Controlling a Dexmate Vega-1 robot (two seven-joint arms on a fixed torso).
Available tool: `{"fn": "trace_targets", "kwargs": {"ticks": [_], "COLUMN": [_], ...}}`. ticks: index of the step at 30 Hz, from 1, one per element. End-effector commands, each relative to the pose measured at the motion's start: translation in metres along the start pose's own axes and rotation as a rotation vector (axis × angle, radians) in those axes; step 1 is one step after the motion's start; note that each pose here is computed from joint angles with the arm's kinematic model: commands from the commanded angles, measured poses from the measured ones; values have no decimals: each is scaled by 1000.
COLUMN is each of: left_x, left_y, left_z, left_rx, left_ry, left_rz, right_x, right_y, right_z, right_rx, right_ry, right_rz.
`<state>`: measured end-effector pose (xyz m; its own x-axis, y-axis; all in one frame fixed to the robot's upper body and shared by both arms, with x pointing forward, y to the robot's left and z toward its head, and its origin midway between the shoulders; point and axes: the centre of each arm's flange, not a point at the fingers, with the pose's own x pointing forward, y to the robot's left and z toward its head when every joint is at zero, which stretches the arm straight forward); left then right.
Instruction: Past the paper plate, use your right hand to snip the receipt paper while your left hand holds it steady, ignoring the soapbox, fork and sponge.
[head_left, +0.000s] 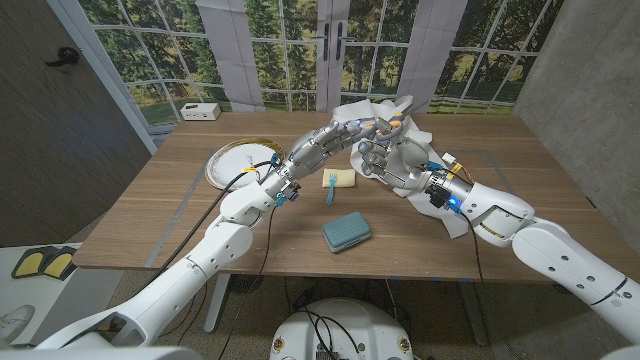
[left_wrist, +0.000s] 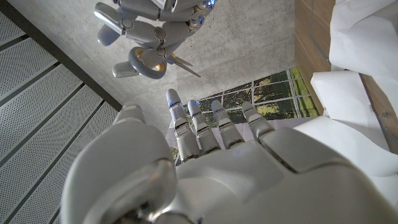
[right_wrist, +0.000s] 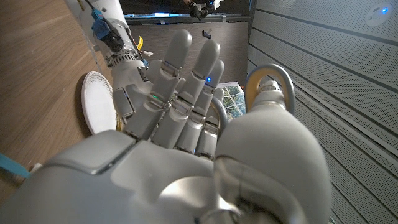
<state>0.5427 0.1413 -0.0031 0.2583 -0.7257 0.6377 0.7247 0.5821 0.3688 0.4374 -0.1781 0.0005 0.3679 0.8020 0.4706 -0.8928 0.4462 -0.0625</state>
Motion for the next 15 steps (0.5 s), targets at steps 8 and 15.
{"fn": "trace_targets", "kwargs": {"ticks": [8,15], "left_x": [2,5], "left_y": [2,2], "left_z": [0,-1], "left_rx": [5,6], "left_ry": [-15,-17], "left_rz": [-2,-5], "right_x": [-5,-12], "right_y": [-2,-3], "right_z": [10,15], "right_rx": [-93,-113], "right_ry": [-13,-28], "right_rz": [6,-27]}}
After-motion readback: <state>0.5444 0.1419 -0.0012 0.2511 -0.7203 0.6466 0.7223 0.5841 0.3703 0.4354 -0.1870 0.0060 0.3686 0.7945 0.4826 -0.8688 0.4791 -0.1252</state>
